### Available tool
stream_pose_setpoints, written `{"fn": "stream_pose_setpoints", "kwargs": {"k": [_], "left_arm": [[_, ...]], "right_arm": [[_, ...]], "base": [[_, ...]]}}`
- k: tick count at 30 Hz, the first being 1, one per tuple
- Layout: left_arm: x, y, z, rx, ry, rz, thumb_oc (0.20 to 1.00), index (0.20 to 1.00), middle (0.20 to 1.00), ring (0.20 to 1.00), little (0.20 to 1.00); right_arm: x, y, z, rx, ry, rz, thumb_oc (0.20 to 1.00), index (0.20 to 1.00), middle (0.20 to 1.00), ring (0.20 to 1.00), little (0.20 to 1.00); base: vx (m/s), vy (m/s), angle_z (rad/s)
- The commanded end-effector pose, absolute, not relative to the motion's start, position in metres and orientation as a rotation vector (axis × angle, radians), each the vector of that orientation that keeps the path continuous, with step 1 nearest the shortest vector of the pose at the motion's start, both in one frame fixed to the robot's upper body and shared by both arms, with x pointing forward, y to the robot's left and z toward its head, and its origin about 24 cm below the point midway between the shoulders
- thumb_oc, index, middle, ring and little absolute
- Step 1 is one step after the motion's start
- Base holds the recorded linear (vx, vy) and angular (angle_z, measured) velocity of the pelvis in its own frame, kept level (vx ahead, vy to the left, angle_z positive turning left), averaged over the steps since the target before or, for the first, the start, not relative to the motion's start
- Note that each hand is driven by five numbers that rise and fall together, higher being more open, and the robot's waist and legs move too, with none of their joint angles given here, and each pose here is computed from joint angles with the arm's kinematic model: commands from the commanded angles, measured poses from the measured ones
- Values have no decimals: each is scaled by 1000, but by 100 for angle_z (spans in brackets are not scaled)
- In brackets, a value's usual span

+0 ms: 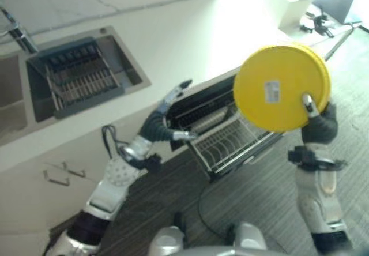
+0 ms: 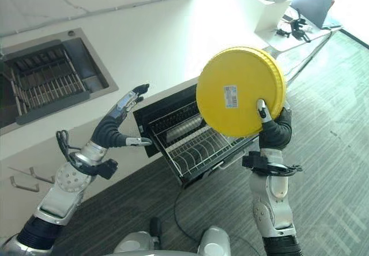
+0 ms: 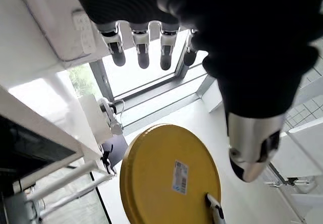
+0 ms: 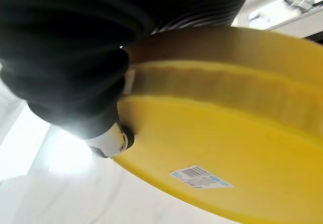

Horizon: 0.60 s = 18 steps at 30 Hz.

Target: Place the dishes in the dishwasher.

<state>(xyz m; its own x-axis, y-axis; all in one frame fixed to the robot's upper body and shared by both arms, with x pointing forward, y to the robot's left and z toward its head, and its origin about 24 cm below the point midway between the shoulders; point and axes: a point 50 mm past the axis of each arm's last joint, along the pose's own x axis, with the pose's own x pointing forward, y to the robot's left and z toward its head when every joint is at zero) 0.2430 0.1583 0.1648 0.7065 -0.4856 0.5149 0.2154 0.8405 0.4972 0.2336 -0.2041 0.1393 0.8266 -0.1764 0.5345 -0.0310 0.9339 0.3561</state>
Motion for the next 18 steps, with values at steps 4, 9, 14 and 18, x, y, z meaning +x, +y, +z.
{"fn": "stream_pose_setpoints", "kwargs": {"k": [4, 9, 14, 18], "left_arm": [[229, 136, 183, 317, -843, -499, 1000, 1000, 1000, 1000, 1000], [222, 154, 172, 250, -761, -478, 1000, 1000, 1000, 1000, 1000], [215, 178, 149, 169, -636, -346, 1000, 1000, 1000, 1000, 1000], [210, 193, 129, 224, -563, -261, 1000, 1000, 1000, 1000, 1000]], "right_arm": [[230, -207, 193, 283, -907, -102, 200, 200, 200, 200, 200], [231, -211, 191, 251, -827, 23, 200, 200, 200, 200, 200], [222, -221, 197, -14, -871, -93, 200, 200, 200, 200, 200], [223, -232, 194, -211, -859, -247, 200, 200, 200, 200, 200]], "base": [[-2, -324, 84], [-1, -202, 3], [-31, -52, -3], [-61, -6, 28]]}}
